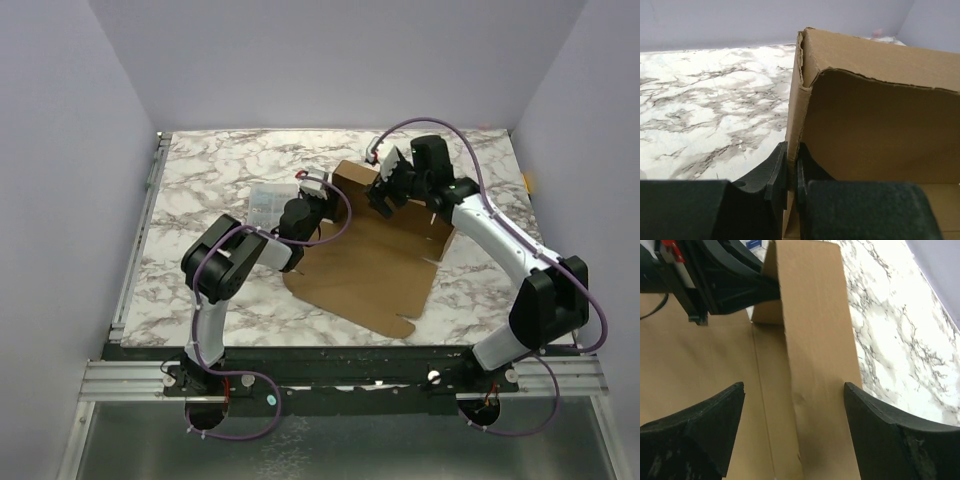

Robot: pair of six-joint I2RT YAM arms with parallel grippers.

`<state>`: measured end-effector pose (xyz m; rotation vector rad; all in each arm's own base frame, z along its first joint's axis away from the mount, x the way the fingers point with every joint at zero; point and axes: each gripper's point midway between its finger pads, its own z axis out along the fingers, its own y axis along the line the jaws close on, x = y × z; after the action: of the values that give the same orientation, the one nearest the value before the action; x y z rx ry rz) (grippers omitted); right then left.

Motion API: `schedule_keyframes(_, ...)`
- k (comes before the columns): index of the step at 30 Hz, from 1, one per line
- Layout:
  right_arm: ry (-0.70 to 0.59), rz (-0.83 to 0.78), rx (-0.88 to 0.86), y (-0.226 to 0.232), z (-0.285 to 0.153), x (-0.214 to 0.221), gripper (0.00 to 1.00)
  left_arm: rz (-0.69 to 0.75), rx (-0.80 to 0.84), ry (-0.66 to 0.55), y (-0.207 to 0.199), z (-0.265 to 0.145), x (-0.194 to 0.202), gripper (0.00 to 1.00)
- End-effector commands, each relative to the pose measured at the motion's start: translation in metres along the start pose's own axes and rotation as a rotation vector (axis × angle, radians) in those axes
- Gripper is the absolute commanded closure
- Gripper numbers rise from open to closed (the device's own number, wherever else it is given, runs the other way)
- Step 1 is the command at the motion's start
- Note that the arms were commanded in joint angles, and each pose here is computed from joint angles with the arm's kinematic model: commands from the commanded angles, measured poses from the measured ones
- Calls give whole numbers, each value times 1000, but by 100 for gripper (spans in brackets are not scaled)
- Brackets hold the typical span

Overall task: Fold the paper box
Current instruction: Fold the paper box at the center of the board.

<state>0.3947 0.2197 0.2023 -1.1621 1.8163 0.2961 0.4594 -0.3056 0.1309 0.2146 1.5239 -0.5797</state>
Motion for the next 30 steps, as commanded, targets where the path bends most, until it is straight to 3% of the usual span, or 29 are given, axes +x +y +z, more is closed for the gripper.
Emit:
schedule_keyframes(1, -50, 77, -23, -2, -32, -12, 13, -25, -36, -4, 0, 0, -25, 98)
schedule_keyframes(4, -97, 97, -27, -9, -50, -19, 0, -15, -48, 23, 2, -2, -27, 100)
schedule_keyframes(8, -105, 79, -76, -2, -59, -12, 0, -3, -61, 49, 3, -5, -30, 100)
schedule_keyframes(17, -59, -147, -118, 6, -43, 24, 0, 26, -116, 91, 9, -15, -18, 100)
schedule_keyframes(25, -20, -320, 14, -28, -25, 37, 0, 54, -156, 123, 5, -10, -14, 100)
schedule_keyframes(30, -25, -432, 69, -40, -18, 40, 7, 29, -180, 159, 6, -8, -10, 100)
